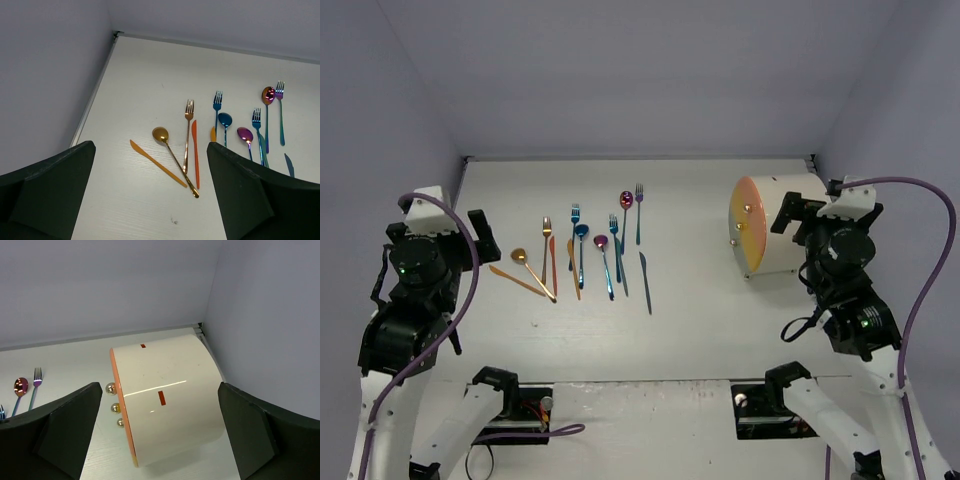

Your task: Sort the eating utensils into containers

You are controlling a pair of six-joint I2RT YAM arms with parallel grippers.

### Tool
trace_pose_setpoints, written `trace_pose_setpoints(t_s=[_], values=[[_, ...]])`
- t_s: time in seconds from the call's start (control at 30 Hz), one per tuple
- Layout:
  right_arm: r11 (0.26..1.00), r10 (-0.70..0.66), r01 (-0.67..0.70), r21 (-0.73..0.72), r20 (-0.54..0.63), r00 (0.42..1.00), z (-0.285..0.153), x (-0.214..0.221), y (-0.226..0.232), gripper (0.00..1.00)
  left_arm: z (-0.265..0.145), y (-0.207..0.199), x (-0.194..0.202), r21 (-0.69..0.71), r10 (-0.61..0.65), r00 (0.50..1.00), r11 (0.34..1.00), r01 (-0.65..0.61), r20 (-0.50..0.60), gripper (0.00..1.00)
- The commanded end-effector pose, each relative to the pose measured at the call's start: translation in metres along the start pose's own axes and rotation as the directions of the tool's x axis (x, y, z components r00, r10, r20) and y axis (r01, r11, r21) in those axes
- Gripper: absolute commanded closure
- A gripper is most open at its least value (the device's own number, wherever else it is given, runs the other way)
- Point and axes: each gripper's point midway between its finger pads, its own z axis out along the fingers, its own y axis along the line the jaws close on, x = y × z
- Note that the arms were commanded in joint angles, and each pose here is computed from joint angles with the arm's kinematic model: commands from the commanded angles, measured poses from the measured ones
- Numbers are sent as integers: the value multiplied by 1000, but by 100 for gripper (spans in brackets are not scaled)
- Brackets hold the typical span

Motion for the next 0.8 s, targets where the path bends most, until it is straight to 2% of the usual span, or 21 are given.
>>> trace_pose_setpoints(t_s=[0.0, 0.27, 0.43, 0.57, 0.7, 0.77], values=[[999, -17, 18, -28, 27, 999, 16, -17, 13, 0, -6, 6, -6, -30, -1, 999, 1000, 2, 36, 7], [990, -105, 100, -96, -45, 993, 50, -7, 43, 0, -5, 4, 21, -22, 21, 999, 1000, -22, -38, 7], [977, -211, 206, -56, -99, 972, 63, 3, 58, 0, -6, -1, 36, 5, 27, 995, 1000, -26, -95, 7], [929, -370, 368, -43, -144, 918, 63, 19, 98, 0, -6, -3, 46, 16, 33, 992, 999, -31, -124, 7], [894, -443, 447, -13, -176, 879, 63, 26, 121, 0, -6, -9, 54, 46, 34, 988, 999, -27, -148, 7], [853, -514, 522, -13, -200, 834, 63, 37, 136, 0, -6, -11, 59, 54, 31, 986, 998, -23, -162, 7]])
